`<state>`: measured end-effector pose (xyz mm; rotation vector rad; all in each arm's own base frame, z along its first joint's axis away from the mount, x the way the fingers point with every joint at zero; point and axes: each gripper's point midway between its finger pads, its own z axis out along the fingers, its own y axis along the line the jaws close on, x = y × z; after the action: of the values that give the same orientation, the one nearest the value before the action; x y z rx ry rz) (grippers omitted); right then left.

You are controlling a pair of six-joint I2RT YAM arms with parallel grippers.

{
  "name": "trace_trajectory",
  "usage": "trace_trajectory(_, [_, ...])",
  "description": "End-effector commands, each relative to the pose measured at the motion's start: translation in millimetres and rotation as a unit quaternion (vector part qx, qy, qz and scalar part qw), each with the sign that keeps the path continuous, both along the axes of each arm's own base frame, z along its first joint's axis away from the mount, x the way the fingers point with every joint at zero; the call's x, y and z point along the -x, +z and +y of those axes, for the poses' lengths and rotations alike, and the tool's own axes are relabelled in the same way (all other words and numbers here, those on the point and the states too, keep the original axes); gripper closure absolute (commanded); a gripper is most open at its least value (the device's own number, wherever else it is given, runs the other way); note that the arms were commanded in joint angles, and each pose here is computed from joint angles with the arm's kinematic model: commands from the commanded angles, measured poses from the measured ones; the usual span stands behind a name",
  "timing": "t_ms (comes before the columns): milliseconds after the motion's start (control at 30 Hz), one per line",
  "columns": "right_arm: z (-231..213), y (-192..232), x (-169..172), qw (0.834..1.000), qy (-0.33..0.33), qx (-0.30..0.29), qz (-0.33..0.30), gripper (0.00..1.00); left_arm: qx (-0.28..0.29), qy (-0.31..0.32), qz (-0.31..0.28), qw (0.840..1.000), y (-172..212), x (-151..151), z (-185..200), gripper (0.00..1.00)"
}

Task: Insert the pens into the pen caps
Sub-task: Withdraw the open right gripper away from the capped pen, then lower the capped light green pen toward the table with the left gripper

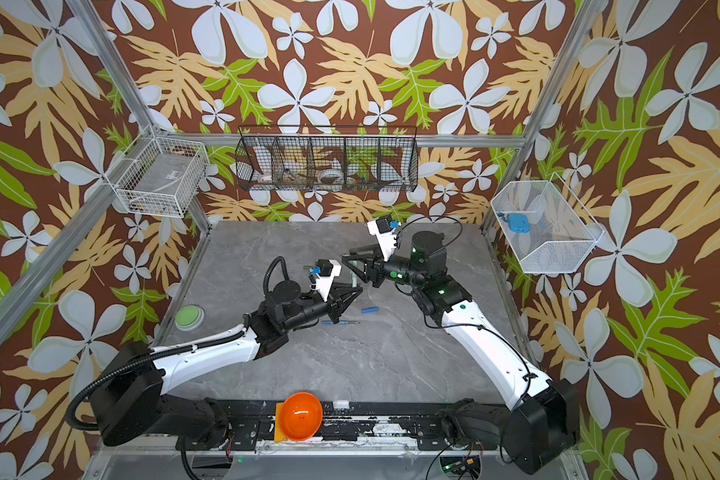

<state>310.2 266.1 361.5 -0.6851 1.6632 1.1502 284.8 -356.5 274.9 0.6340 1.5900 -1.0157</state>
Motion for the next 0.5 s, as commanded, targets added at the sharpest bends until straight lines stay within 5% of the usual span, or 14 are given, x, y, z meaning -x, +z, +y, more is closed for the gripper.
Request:
trace_trajectory(0, [4.1,7.1,6.4,1.000,0.021,-0.011,-0.011,0.65,0.005,-0.005,-0.005,1.000,5.1,0.4,-2.1,1.00])
trace_trajectory(233, [2.3,-2.2,9.4,1.000,0.018,-0.005,-0.001,1.00,0.016,-0.009,-0.013,1.000,14.0,-1.6,-6.1,1.00])
trace_trajectory(467, [3.2,-20.2,13.7,0.999,0.028,0.002,0.022,1.00,0.082,0.017,-0.038,0.996,53.6,-15.2,9.3,1.00])
